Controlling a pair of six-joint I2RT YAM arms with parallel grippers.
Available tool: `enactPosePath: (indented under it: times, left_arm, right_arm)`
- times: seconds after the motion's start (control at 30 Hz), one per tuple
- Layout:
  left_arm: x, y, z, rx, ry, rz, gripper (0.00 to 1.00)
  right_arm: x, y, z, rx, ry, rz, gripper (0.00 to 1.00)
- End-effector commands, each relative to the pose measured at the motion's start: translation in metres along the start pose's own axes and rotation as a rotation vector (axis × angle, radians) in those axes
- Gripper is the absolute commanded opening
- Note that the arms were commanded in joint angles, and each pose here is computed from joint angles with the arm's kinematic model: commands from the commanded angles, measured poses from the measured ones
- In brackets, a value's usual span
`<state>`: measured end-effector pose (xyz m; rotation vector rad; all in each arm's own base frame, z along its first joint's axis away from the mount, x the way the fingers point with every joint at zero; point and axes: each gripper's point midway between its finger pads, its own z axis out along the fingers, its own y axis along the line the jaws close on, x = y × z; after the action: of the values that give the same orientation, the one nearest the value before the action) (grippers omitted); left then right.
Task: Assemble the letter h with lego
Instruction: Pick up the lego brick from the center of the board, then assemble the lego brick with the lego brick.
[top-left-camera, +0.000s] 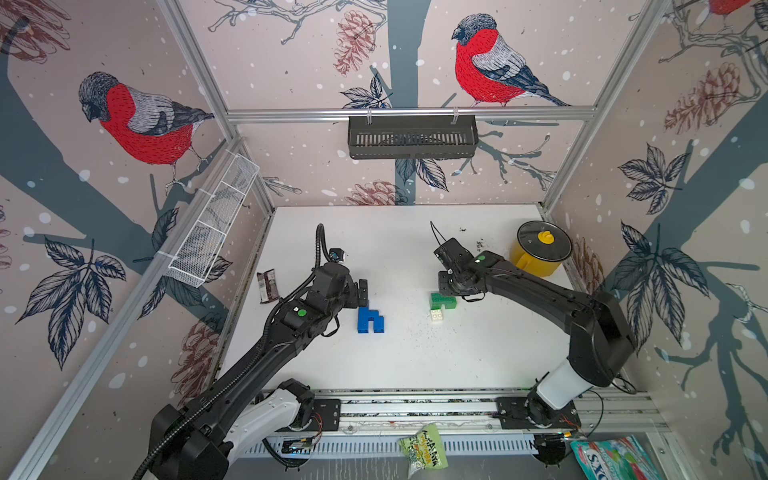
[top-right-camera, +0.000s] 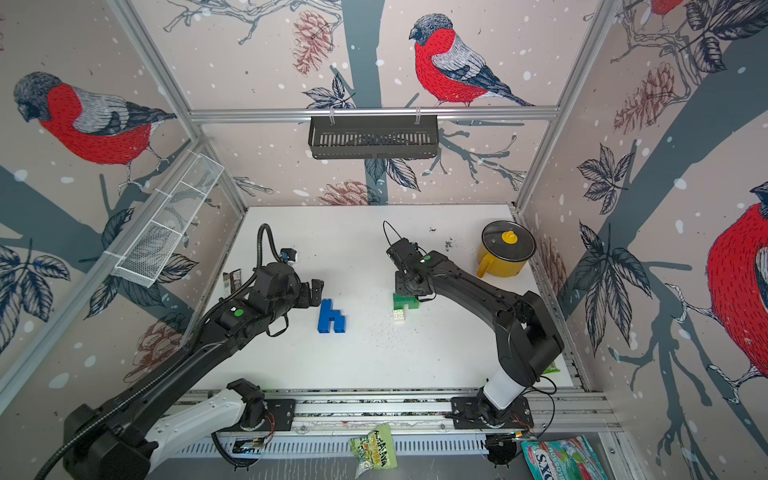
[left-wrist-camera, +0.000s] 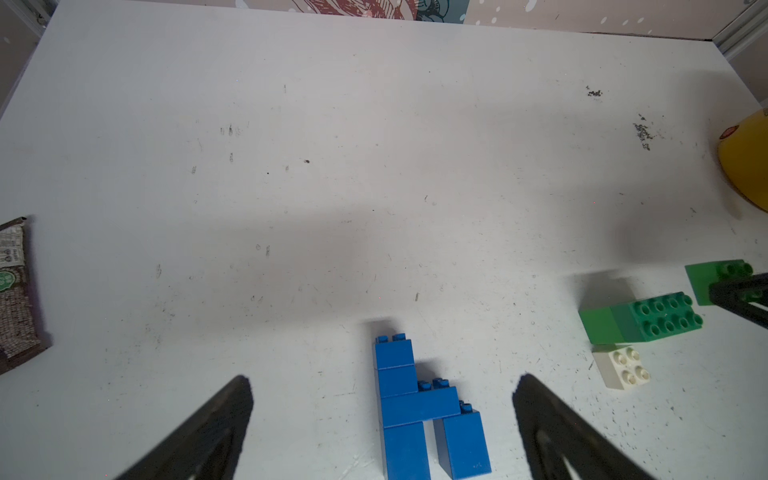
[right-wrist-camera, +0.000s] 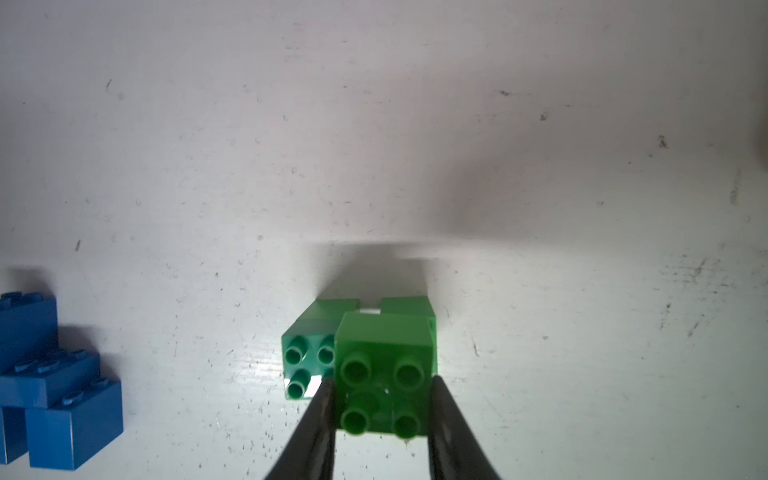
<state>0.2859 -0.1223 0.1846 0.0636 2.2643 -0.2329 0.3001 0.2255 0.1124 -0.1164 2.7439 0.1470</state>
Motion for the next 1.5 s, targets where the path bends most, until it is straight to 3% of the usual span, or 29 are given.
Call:
enactPosePath:
  times: [0.0,0.37,1.47]
  left_arm:
    - [0.0,0.001,-0.002,0.0,-0.007,0.003,0.98]
    - [-0.002,0.001,-0.005,0.007,-0.017,0.001,0.98]
    - [0.002,0.001,-0.003,0.008,-0.005,0.006,0.98]
  right_arm:
    - [0.01,0.003,-0.002,0.019,0.036,-0.05,0.1]
    - [0.024,0.02,0.003,0.028,0.077,-0.108,0.1]
    - [0.023,0.028,0.015,-0.02,0.099,-0.082,0.06]
